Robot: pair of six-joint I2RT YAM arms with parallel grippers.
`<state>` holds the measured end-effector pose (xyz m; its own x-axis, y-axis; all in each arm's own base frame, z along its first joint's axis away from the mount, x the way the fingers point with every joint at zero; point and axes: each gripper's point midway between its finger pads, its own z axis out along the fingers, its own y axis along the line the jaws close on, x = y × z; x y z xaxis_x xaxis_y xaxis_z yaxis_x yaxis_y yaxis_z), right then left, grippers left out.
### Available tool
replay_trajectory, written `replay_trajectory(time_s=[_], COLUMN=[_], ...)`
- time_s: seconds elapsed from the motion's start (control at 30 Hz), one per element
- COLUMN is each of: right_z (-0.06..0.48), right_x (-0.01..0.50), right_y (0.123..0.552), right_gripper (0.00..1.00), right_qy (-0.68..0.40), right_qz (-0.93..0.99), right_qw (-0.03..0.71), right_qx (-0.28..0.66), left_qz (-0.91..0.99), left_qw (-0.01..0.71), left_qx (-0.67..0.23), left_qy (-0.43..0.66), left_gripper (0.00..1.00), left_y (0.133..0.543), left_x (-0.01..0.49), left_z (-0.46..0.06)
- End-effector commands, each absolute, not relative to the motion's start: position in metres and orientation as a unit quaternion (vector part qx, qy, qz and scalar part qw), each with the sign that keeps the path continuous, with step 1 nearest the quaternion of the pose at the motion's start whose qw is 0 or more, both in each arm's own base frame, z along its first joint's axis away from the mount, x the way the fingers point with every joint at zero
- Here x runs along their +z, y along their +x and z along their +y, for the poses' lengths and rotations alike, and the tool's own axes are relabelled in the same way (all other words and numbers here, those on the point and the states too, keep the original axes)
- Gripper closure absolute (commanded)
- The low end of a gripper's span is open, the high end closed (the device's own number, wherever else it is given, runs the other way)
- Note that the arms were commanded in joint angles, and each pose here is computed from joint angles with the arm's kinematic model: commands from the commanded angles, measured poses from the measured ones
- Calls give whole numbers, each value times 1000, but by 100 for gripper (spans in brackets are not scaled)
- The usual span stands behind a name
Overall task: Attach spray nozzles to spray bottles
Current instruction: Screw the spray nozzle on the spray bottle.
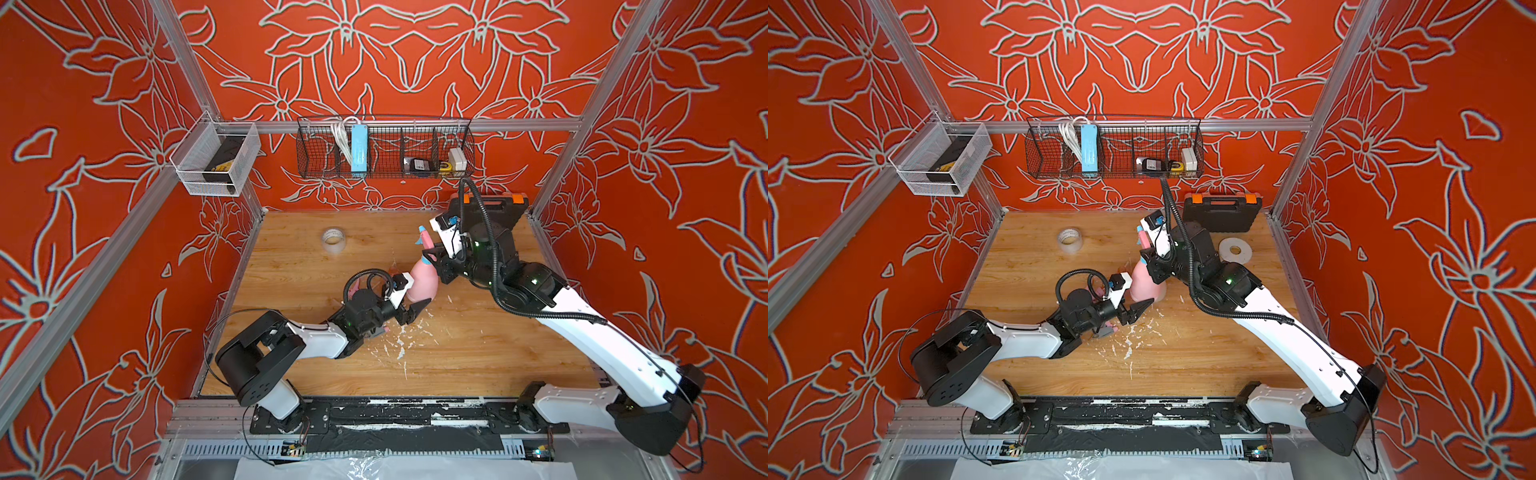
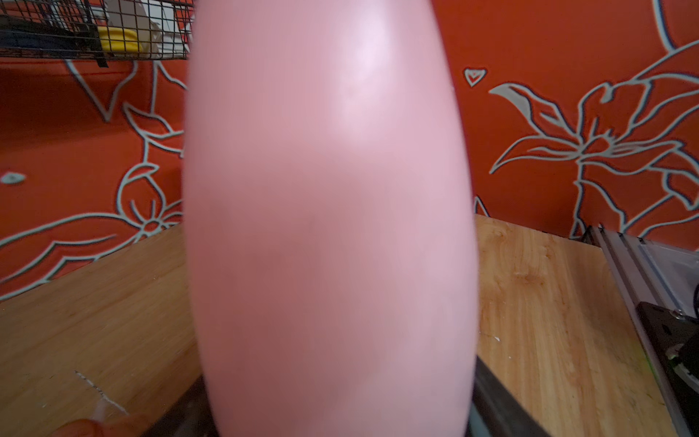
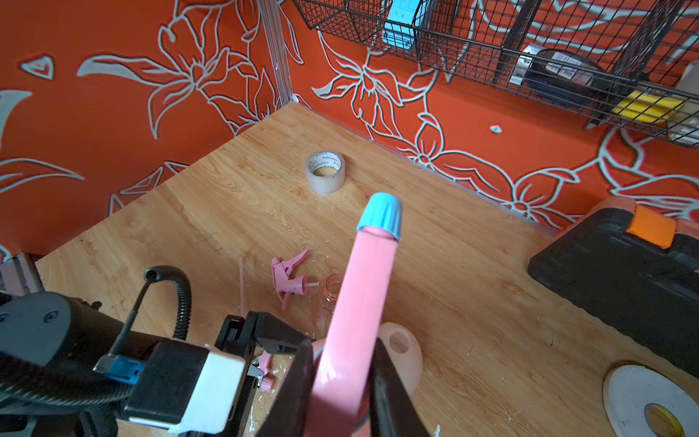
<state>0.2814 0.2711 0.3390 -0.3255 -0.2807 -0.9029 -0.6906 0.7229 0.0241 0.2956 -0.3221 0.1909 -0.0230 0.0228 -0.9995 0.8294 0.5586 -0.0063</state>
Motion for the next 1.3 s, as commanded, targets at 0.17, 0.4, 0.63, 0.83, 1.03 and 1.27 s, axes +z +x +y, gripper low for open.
replay_trajectory(time_s=[0.17,0.4,0.63,0.83,1.03,1.27], right_z=[273,253,235,238,240,245], right_x=[313,303,300,300,306,322], right_y=[276,289,298,299,300,297], right_gripper=[100,100,100,100,93,81], right_qy=[-299,-237,-162,-122,-108,-133], right_qz=[817,866,899,910,912,903], right_qw=[445,423,406,397,395,408], right_qx=[211,122,33,11,-1,21], left_qz=[551,591,606,606,609,610], left_qw=[691,708,722,725,724,719], left_qx=[-355,-295,-248,-242,-241,-240], left_qy=[304,250,224,221,216,229], left_gripper=[63,64,65,65,65,65], left_y=[297,334,352,351,349,346], left_x=[273,277,278,275,269,263], left_z=[-320,-313,-320,-326,-322,-323])
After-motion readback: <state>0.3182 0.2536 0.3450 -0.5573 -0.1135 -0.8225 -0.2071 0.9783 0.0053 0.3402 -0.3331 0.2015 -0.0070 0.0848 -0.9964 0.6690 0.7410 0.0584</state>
